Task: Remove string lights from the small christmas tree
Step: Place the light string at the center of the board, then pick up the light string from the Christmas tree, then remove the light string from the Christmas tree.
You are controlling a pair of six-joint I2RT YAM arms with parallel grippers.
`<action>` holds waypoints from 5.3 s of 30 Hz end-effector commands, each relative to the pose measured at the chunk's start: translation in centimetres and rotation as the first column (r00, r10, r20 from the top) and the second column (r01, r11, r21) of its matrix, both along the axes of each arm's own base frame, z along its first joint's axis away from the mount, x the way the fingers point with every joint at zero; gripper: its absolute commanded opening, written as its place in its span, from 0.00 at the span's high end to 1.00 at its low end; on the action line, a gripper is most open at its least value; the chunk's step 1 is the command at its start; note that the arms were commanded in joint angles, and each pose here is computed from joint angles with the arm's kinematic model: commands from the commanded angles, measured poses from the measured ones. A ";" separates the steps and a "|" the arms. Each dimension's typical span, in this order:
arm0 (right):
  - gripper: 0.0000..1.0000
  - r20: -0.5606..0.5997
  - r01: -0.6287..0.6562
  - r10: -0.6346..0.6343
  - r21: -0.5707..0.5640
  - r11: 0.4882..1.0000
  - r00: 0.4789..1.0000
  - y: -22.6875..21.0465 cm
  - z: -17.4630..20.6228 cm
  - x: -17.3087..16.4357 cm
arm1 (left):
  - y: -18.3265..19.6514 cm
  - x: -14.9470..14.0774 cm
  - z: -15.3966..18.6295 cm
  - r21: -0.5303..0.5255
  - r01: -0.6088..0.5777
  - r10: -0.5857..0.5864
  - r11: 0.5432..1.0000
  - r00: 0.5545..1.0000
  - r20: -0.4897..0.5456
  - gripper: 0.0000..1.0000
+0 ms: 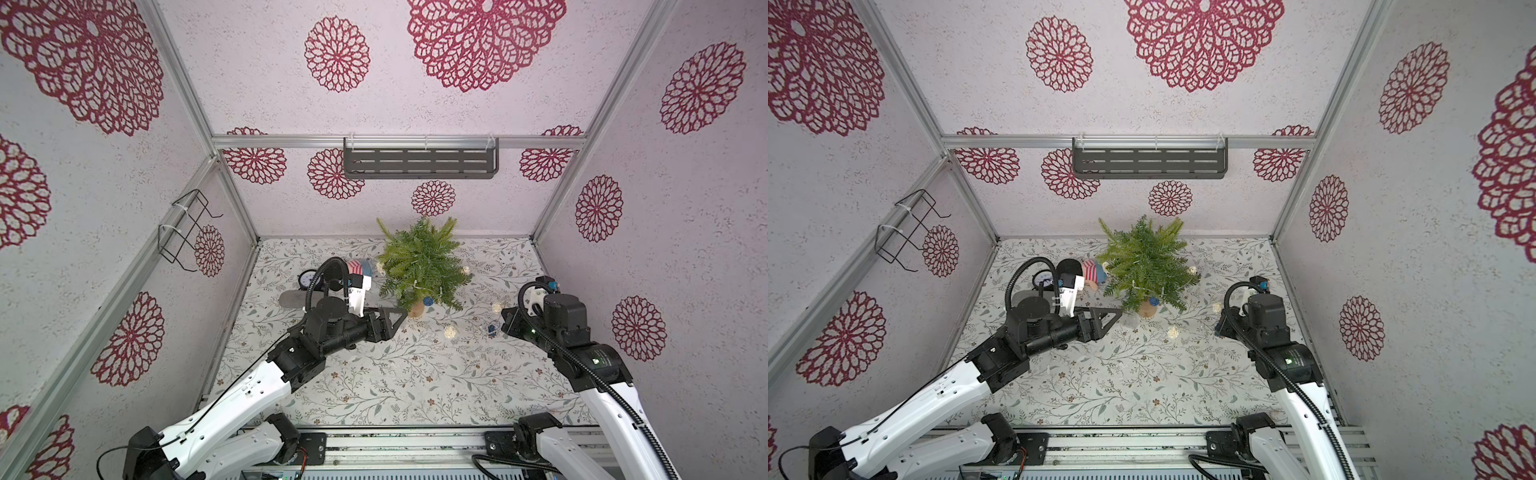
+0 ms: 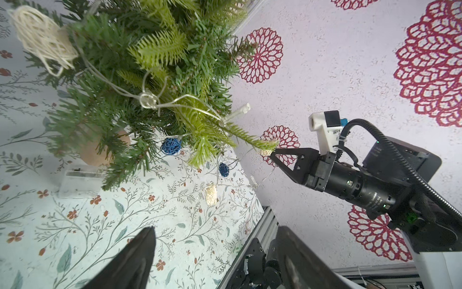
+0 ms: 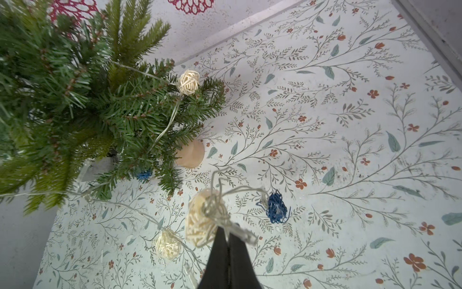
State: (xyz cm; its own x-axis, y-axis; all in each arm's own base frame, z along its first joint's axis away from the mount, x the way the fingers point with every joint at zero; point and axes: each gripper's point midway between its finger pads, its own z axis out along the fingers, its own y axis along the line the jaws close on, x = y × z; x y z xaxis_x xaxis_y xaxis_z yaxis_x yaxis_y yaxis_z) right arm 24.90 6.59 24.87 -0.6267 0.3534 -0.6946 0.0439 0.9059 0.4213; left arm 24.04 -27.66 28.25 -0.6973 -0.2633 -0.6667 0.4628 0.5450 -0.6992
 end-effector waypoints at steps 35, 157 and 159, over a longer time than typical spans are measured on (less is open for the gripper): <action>0.38 -0.111 -0.054 0.065 0.102 0.993 0.992 2.4 -9.9 0.9 | -0.2 1.5 -0.6 0.135 -0.053 0.044 0.989 0.996 0.071 0.19; 1.00 0.592 -0.808 0.700 -0.134 0.573 0.398 21.0 7.0 -3.9 | 2.8 1.3 5.0 -0.071 -0.221 0.222 0.973 0.975 -0.002 0.19; 1.00 0.584 -0.812 0.711 -0.144 0.566 0.393 21.4 6.8 -4.0 | 3.0 1.2 4.8 -0.066 -0.224 0.224 0.972 0.975 -0.013 0.19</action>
State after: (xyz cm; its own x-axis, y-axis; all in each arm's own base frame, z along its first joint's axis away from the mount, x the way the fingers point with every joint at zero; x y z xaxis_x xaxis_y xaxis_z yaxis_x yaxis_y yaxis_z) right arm 21.25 27.43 29.24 -0.3055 0.0291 -0.9517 -0.8710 0.3953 0.2917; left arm 25.66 -25.00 33.36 -0.6103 -0.4505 -0.6516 0.3561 0.5787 -0.7337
